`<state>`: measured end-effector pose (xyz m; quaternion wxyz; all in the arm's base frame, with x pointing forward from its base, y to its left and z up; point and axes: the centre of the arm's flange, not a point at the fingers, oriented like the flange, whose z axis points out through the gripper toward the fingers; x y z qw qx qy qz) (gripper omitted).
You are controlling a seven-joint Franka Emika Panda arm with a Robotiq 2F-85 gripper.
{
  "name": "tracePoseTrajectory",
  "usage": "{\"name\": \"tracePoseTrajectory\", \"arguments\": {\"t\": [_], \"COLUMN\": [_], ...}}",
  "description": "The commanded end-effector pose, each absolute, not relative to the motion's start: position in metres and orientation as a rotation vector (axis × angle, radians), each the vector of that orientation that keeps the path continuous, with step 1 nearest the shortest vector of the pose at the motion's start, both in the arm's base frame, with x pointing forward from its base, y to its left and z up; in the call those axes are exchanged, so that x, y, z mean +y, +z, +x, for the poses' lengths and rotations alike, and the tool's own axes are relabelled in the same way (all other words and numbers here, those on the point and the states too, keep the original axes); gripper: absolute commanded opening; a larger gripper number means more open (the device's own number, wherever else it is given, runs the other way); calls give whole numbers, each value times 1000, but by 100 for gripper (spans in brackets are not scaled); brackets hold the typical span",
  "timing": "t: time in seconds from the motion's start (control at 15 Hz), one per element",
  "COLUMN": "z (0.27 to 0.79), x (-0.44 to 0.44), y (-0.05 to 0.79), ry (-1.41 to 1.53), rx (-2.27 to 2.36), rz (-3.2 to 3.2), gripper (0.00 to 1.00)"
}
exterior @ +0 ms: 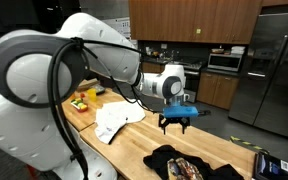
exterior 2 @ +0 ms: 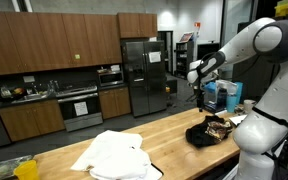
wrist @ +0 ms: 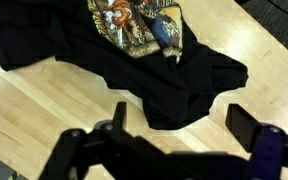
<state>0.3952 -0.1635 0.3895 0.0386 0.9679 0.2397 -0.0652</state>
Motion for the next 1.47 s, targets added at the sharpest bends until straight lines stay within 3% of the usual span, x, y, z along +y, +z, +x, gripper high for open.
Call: {"name": "tracePoseTrajectory", "arguments": {"t": [0.0, 1.4], "z": [401, 390], "x": [-154, -149], "y": [351, 237], "ry": [-246, -457], "rx": [838, 1056], "rz": [2916, 2735], "gripper": [100, 98]}}
